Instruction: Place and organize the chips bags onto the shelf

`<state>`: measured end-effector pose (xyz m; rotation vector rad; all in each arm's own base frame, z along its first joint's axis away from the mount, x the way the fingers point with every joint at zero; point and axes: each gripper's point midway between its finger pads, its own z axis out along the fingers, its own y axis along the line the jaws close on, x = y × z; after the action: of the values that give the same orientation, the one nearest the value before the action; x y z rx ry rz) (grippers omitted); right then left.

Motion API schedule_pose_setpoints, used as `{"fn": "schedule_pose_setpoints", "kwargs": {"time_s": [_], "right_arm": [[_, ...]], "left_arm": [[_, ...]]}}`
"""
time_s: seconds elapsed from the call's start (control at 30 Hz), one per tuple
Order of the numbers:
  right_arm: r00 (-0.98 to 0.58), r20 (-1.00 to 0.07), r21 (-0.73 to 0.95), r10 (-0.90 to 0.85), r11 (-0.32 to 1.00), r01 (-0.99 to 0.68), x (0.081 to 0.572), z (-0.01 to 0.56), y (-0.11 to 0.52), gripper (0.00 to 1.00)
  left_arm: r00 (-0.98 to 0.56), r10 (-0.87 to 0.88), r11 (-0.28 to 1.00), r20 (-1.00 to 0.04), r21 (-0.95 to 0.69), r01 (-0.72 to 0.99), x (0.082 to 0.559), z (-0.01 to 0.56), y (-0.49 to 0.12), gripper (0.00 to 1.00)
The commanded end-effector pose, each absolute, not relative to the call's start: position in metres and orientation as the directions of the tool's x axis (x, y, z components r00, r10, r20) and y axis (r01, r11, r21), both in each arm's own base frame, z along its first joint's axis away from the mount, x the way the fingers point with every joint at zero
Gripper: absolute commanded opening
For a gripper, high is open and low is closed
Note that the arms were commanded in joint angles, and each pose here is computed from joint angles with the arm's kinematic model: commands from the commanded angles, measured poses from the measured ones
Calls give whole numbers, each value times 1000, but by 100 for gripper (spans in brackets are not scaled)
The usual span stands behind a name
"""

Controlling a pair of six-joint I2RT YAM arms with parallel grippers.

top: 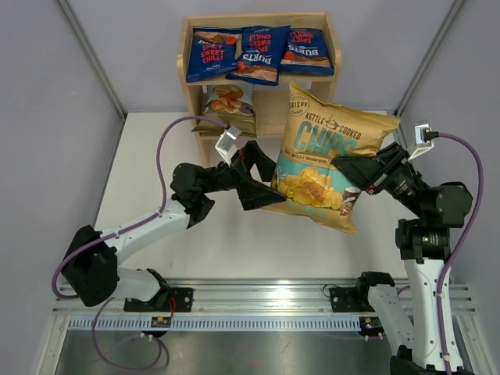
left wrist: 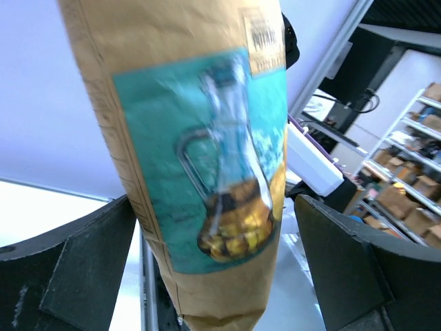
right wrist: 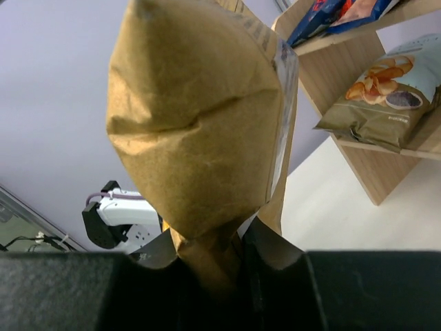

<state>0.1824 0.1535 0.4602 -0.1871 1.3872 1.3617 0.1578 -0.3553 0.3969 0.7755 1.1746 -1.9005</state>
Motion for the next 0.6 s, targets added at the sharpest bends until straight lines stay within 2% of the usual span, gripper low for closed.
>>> {"fn": "schedule_pose_setpoints", "kwargs": {"time_s": [0.0, 0.17, 0.27, 0.3, 0.37, 0.4, 0.47, 0.57], "right_arm": [[-222, -705, 525, 674, 284, -803, 183, 499, 144, 25], [-218, -650, 535, 728, 235, -811, 185, 505, 139, 25], [-211, -617, 533, 758, 205, -821, 185, 507, 136, 24], [-214, -615, 539, 759, 206, -817, 186, 506, 135, 24], [-212, -625, 537, 751, 217, -815, 187, 503, 136, 25], [-231, -627, 555, 743, 219, -802, 189, 498, 137, 25], [-231, -641, 558, 732, 238, -795, 192, 494, 138, 27], [-243, -653, 572, 717, 257, -779, 196, 486, 139, 31]], "left_arm": [[-430, -324, -212, -843, -378, 901, 155, 400, -360, 99], [-432, -363, -175, -826, -395, 902, 160, 402, -362, 98], [-445, -378, -182, -812, -406, 896, 161, 401, -363, 87], [-451, -400, -197, -798, -406, 893, 159, 405, -361, 69], [-460, -414, -207, -786, -410, 888, 159, 407, -359, 50], [-463, -423, -204, -779, -416, 886, 160, 408, -359, 36], [-459, -435, -187, -774, -421, 887, 161, 403, -356, 25], [-450, -450, -171, -771, -420, 891, 162, 401, -353, 18]]}}
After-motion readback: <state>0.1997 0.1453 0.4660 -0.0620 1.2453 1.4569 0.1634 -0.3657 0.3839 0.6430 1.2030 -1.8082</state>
